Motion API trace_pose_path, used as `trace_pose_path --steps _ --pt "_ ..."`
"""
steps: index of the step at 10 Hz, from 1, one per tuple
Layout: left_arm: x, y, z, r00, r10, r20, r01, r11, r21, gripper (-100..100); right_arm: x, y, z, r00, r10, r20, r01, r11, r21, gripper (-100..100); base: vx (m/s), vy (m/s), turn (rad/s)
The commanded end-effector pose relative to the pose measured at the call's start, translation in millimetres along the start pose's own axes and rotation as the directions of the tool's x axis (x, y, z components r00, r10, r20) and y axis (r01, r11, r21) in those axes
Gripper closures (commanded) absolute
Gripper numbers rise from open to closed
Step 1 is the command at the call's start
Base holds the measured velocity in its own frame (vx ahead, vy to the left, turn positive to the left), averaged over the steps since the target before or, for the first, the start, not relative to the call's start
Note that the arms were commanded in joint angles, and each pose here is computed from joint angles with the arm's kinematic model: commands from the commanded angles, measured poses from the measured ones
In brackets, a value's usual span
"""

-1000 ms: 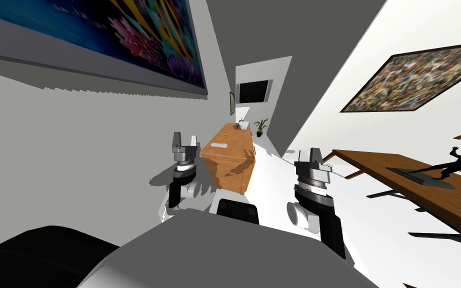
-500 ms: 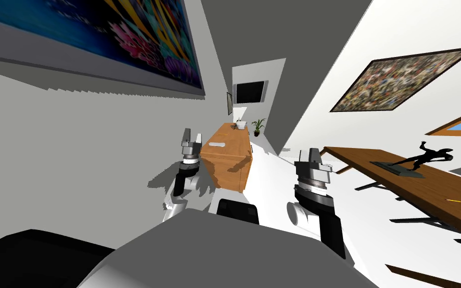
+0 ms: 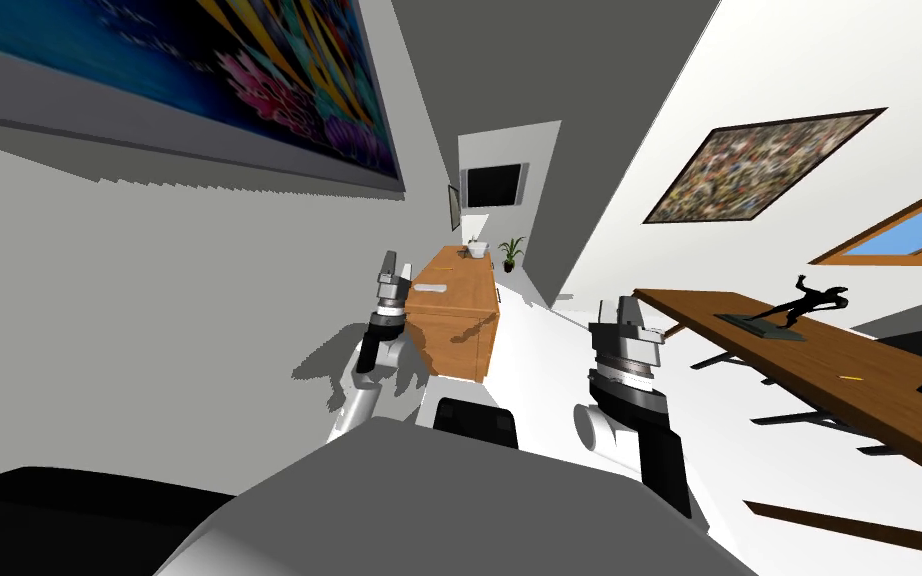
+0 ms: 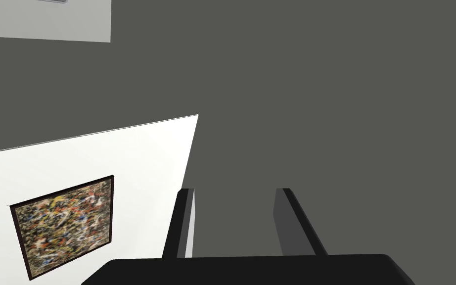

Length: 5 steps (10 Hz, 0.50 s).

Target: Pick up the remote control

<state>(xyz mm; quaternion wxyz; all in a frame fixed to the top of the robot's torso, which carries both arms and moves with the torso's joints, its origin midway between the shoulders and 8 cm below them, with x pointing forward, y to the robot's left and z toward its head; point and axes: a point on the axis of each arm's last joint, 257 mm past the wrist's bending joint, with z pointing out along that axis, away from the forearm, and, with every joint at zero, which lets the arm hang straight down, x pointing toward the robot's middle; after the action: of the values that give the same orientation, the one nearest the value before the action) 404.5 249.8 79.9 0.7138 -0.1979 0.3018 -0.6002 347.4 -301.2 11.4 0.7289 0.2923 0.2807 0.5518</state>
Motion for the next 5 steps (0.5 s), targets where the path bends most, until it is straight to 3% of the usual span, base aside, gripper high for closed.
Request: trace_pose_path --steps 1,2,3,4,5 --pt "1.1 21.3 9.5 1.0 0.015 -0.017 -0.016 0.999 -0.045 -100 0.0 0.0 0.0 1.0 0.0 0.0 0.0 1.0 0.0 0 -0.04 -0.025 -0.083" --pt "2.6 17.3 16.0 1.0 0.011 -0.018 -0.012 0.999 -0.031 -100 0.0 0.0 0.0 1.0 0.0 0.0 0.0 1.0 0.0 0 -0.037 -0.015 -0.057" --pt "5.1 36.5 22.6 0.999 0.024 -0.033 -0.027 0.997 -0.075 -100 0.0 0.0 0.0 1.0 0.0 0.0 0.0 1.0 0.0 0 -0.046 -0.01 -0.087" --pt "6.6 33.4 28.8 0.999 0.022 -0.034 -0.024 0.998 -0.066 -100 0.0 0.0 0.0 1.0 0.0 0.0 0.0 1.0 0.0 0 -0.038 -0.009 -0.056" --pt "8.2 52.2 34.1 0.998 0.035 -0.047 -0.039 0.993 -0.107 -100 0.0 0.0 0.0 1.0 0.0 0.0 0.0 1.0 0.0 0 -0.04 -0.013 -0.104"
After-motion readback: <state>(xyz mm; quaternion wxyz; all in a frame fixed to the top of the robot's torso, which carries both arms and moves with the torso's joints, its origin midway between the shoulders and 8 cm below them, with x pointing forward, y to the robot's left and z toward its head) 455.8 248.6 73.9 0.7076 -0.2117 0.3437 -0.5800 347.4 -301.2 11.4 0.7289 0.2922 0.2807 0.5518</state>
